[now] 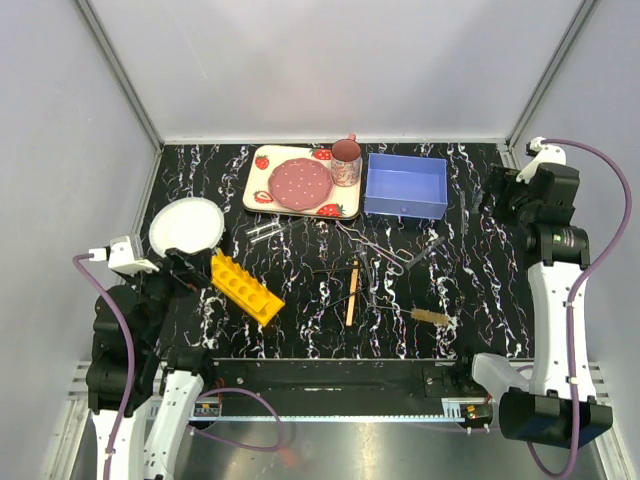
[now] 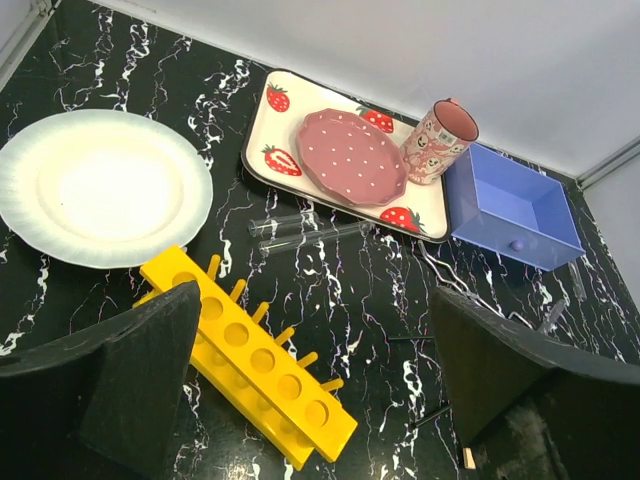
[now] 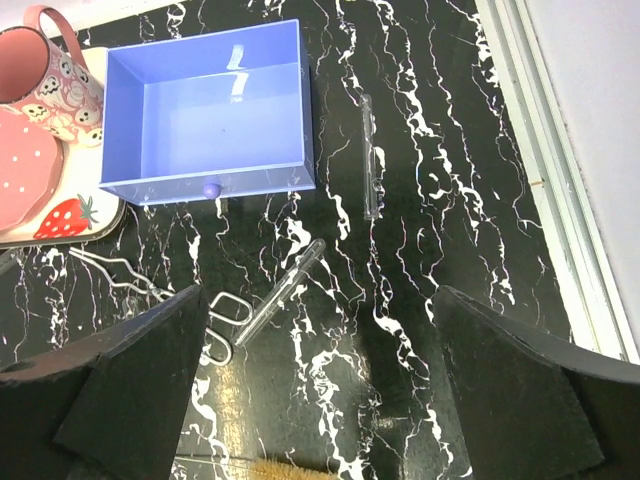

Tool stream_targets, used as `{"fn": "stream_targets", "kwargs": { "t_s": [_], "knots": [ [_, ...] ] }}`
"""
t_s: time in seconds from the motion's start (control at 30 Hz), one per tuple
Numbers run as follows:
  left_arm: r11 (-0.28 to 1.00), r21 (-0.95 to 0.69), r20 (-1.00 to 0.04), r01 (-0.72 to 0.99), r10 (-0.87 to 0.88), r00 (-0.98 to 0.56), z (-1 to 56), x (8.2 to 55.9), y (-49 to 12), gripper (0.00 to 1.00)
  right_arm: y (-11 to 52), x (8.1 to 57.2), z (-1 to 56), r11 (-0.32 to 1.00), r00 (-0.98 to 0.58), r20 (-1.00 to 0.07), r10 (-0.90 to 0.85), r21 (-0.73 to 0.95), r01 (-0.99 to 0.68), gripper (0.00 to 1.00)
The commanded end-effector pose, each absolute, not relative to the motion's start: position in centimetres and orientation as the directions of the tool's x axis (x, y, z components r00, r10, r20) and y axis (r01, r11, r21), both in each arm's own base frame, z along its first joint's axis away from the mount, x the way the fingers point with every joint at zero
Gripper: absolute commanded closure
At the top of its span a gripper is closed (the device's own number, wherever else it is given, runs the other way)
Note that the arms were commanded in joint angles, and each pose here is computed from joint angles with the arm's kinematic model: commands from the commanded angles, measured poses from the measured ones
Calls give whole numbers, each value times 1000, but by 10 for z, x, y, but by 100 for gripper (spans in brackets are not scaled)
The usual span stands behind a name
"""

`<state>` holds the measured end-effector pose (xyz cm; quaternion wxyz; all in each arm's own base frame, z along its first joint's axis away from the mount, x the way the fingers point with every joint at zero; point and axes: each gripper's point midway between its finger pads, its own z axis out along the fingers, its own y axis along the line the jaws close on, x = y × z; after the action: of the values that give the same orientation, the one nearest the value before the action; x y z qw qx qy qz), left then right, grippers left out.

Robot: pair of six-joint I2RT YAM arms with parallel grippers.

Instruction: Organize the chemistry lab equipment

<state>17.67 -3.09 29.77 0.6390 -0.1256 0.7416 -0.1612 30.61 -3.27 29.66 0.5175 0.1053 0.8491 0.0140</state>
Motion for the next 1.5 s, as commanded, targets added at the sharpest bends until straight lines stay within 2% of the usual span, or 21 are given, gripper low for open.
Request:
{"fn": "stream_targets", "kwargs": {
  "t_s": [0.0,0.07,0.13,0.17,0.2,0.23,0.37,0.6,0.77,0.9,1.0,1.2,1.47],
  "knots": [
    [925,-380,-916,24,-373,-145,306,182,-30,1,-32,322,330,980,-353,-918,184,144,137,0],
    [926,-378,-915,18,-371,-157,304,185,-30,1,-30,325,335,988,-330,-933,145,119,97,0],
    [926,-377,-912,8,-369,-181,299,192,-31,1,-17,329,334,998,-303,-952,45,56,-28,0],
    [924,-381,-907,35,-367,-205,297,193,-37,1,-8,328,331,994,-297,-955,-1,31,-101,0],
    [923,-382,-906,39,-366,-215,295,196,-39,1,15,322,323,955,-276,-953,-127,-42,-294,0],
    [924,-380,-902,40,-361,-238,291,201,-41,1,24,319,319,929,-261,-949,-174,-71,-364,0],
    [922,-382,-886,71,-343,-311,275,211,-51,1,31,328,307,902,-310,-931,-192,-43,-429,0],
    [915,-390,-873,108,-329,-360,257,227,-62,1,10,383,268,948,-537,-839,-82,100,-301,0],
    [917,-387,-861,98,-322,-394,239,228,-62,1,0,409,265,949,-564,-826,-7,171,-263,0],
    [912,-398,-854,97,-330,-402,230,224,-63,1,-15,438,237,925,-645,-750,146,335,-181,0],
    [910,-401,-857,107,-331,-396,229,222,-64,1,-27,455,218,918,-680,-704,205,380,-117,0],
    [900,-401,-864,171,-310,-396,233,233,-74,1,-43,476,165,916,-762,-585,277,399,27,4],
    [903,-390,-859,182,-285,-425,219,240,-77,1,-78,471,103,964,-834,-498,237,230,136,13]
  ]
}}
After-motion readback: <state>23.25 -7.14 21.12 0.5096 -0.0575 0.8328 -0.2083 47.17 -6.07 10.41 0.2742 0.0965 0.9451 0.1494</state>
